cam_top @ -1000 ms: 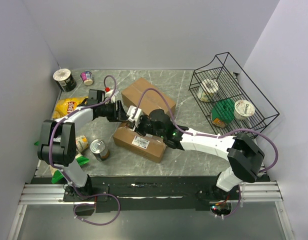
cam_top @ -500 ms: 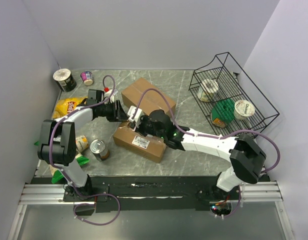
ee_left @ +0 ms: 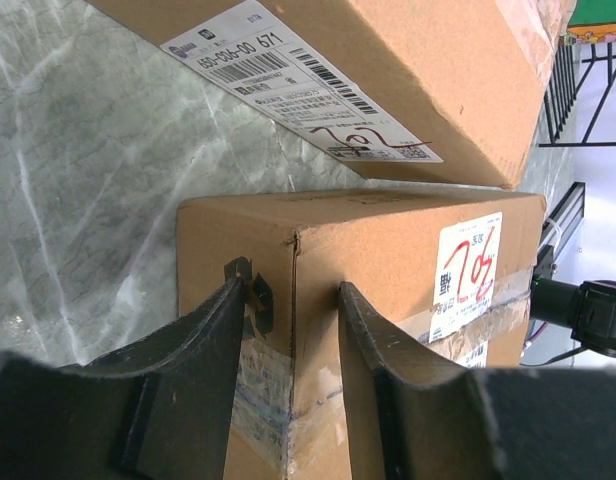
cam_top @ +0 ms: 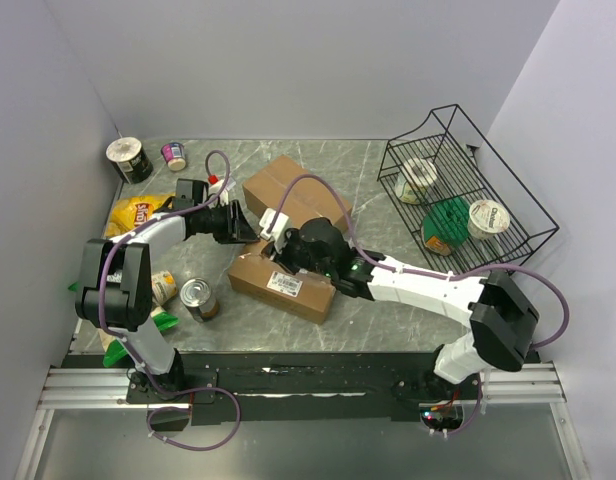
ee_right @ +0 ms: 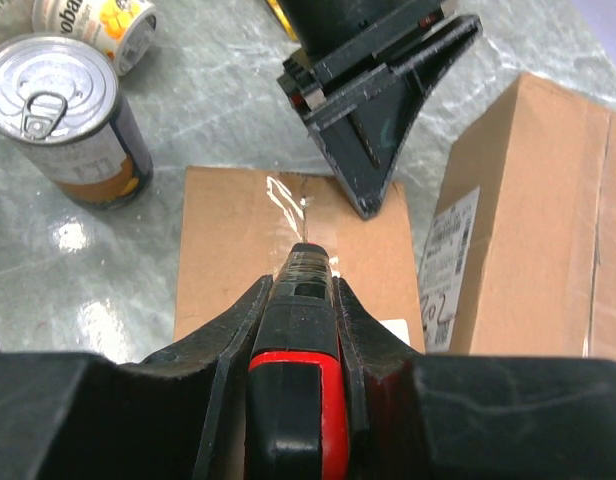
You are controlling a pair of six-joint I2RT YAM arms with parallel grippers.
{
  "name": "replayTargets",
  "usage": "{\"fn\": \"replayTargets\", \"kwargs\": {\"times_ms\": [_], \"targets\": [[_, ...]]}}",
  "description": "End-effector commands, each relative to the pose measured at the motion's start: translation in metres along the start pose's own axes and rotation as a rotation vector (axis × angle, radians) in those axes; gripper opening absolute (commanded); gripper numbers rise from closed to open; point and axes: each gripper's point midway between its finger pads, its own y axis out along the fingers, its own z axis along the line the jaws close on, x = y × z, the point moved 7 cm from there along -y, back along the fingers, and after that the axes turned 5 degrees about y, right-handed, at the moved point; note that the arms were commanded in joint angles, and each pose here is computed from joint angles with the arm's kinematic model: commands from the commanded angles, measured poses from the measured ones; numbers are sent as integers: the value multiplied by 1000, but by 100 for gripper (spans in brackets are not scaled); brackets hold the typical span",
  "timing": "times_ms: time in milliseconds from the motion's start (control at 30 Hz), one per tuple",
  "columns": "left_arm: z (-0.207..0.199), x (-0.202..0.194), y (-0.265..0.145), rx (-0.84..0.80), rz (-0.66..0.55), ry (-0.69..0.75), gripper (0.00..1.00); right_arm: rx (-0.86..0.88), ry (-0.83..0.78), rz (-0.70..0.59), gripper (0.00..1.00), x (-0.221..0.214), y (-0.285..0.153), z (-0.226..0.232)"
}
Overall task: Unpack the express box
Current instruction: Cut the express box at the center of the board.
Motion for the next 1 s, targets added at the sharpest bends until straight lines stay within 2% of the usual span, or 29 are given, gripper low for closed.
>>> {"fn": "replayTargets", "kwargs": {"times_ms": [0, 767, 967], "targets": [[32, -23, 8, 165, 78, -47, 41, -47, 30, 70, 0, 6, -28, -7], [38, -27, 12, 171, 93, -43, 37, -69, 34, 147, 0, -4, -73, -14], [40, -26, 14, 168, 102, -29, 36, -19, 3, 135, 0, -11, -88, -13]]}}
